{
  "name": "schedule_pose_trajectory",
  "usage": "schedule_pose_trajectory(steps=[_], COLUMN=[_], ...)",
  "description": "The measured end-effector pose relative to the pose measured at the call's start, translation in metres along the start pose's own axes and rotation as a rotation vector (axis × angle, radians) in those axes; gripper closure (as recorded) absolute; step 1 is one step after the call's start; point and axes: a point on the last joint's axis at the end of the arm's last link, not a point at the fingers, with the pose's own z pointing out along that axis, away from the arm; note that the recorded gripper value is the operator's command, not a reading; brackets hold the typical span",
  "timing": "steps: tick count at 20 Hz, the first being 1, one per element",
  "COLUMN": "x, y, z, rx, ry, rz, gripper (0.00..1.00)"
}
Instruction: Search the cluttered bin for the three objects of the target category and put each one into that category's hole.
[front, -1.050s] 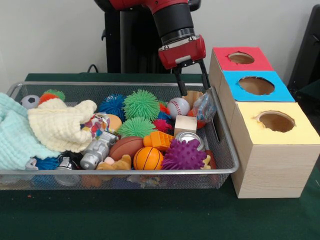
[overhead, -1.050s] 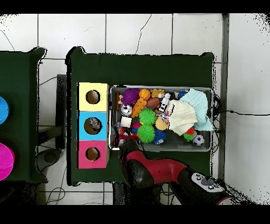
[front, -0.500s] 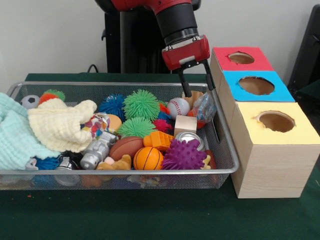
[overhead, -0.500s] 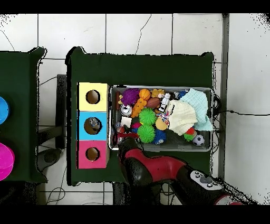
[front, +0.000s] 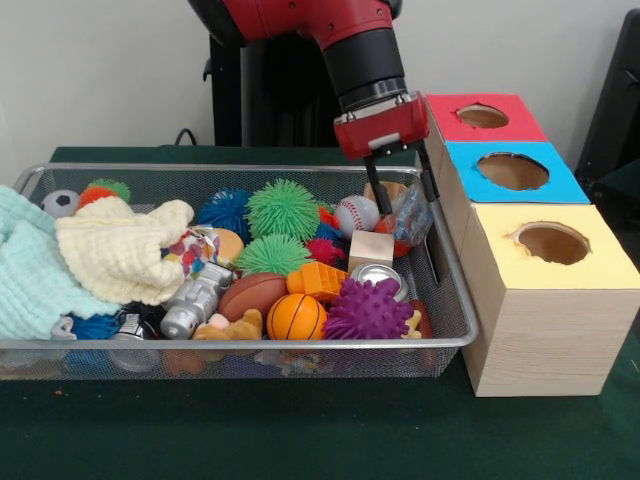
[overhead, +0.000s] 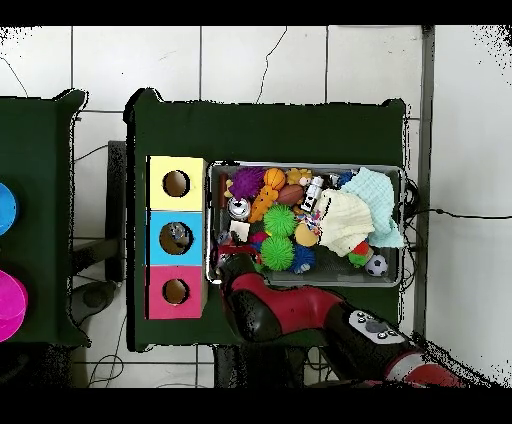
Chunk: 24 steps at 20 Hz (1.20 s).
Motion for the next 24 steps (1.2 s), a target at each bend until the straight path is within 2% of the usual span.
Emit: schedule_pose_trajectory(steps=[12,24], x=[0.004,0.008], y=[-0.012,-0.014], z=[0.015,0.019], rx=[0.016,0.018], ry=[0.005,0.013], rz=[0.015,0.023], gripper=[0.0,0.0])
